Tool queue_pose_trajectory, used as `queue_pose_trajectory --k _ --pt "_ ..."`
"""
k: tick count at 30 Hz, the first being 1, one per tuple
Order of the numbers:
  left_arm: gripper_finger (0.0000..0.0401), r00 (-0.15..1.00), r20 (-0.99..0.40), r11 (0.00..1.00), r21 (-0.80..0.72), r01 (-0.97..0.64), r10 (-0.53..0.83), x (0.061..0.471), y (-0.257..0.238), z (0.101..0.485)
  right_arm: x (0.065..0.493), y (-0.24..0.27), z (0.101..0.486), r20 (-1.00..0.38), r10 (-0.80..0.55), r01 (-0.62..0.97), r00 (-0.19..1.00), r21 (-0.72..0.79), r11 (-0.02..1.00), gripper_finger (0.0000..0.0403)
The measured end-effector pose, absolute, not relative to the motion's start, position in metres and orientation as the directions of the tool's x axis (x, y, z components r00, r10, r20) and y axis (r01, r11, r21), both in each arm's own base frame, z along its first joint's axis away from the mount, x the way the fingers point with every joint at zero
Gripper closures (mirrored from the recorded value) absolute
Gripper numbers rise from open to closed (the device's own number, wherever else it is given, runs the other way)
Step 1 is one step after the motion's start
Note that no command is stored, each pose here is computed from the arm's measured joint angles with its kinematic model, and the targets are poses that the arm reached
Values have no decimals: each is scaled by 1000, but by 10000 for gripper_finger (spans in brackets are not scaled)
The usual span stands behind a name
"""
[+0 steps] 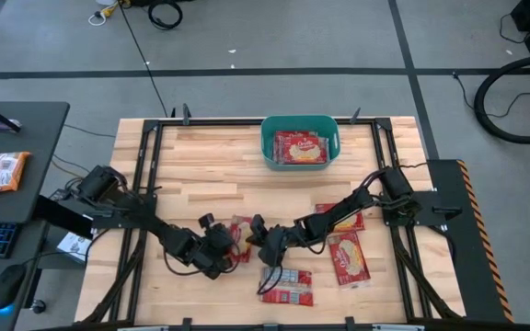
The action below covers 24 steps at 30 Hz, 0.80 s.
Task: Sort popcorn bags into baskets
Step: Put the red popcorn bag into the blue bin
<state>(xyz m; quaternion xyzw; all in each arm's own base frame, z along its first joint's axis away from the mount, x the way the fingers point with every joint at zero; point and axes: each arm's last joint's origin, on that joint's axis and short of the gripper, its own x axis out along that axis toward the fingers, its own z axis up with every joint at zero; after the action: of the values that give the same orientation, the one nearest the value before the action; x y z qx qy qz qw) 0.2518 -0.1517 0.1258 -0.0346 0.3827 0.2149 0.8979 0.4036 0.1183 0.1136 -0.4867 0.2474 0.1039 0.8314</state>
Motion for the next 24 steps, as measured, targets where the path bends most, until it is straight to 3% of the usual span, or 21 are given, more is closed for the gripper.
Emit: queue_pose_trajectory --k 6,12,19,24 --pt "260 698 -556 881 151 -449 451 242 -159 147 393 123 121 -497 -303 -346 813 -831 435 362" --pt "260 741 -418 848 190 -495 526 236 -164 159 369 118 149 -545 -456 -352 703 -824 444 386" --pt "260 790 -364 870 202 -450 493 254 -164 170 341 108 202 -548 -491 -285 677 -810 512 387" --pt "260 858 -375 936 169 -310 352 272 -163 179 325 90 242 -460 -588 -166 666 -859 485 387"
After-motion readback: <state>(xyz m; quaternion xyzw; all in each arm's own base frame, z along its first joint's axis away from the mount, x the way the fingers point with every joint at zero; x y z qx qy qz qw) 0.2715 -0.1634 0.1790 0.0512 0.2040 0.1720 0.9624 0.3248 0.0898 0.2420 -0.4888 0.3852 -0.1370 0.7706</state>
